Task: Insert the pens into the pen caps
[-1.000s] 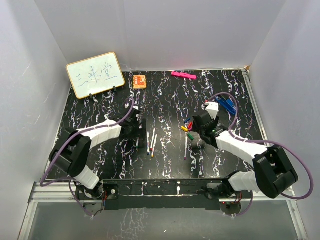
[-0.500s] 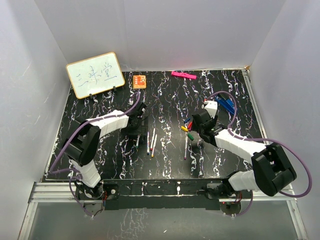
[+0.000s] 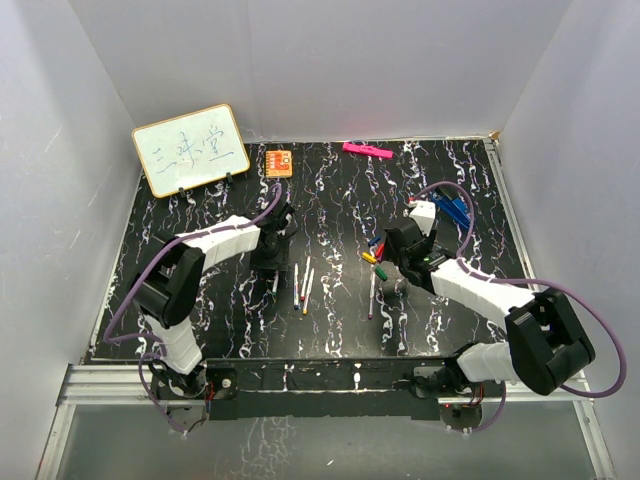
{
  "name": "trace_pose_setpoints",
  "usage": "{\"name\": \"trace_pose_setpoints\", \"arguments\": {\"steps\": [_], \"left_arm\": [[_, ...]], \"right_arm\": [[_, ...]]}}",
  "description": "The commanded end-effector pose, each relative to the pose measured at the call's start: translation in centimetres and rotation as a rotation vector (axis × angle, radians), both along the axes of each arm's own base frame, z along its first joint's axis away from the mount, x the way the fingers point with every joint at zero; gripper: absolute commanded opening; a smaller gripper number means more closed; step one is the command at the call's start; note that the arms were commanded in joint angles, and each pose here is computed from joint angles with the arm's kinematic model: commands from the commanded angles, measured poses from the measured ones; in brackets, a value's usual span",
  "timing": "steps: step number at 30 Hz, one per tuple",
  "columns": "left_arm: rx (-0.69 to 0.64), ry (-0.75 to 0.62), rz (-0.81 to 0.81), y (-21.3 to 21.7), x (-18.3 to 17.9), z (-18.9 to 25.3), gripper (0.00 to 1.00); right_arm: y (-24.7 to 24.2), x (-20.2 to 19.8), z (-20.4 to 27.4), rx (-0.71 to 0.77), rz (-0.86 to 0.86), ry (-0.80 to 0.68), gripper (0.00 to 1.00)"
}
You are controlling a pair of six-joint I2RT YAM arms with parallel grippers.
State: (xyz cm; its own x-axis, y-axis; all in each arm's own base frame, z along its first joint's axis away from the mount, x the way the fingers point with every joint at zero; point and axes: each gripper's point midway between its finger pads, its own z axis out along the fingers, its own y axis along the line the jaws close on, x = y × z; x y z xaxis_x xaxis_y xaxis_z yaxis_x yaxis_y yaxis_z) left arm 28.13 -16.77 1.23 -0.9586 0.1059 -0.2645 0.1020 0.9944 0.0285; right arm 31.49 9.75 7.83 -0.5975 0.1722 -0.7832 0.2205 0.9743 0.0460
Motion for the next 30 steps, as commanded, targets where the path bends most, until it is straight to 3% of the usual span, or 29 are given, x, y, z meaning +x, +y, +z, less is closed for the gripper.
{"name": "trace_pose_setpoints", "arguments": {"steps": [1, 10, 18, 26, 30], "left_arm": [[0.102, 0.175, -0.008, 2.4, -4.0, -3.0, 0.45], [0.127, 0.198, -0.021, 2.6, -4.0, -4.3, 0.41], [0.115, 0.243, -0.010, 2.4, -5.0, -6.0, 0.00], [0.113, 0.267, -0.035, 2.5, -5.4, -6.8, 0.00], [0.089, 0.231, -0.037, 2.0, -4.8, -6.1, 0.00]], "right_arm": [[0.5, 1.8, 3.4, 0.037, -0.007, -0.103, 0.58], [0.4, 1.7, 3.8, 0.047, -0.012, -0.115, 0.58], [0.5, 1.7, 4.4, 0.055, -0.015, -0.127, 0.59], [0.6, 1.5, 3.9, 0.027, 0.026, -0.098, 0.60], [0.8, 0.7, 2.2, 0.006, 0.064, -0.033, 0.52]]}}
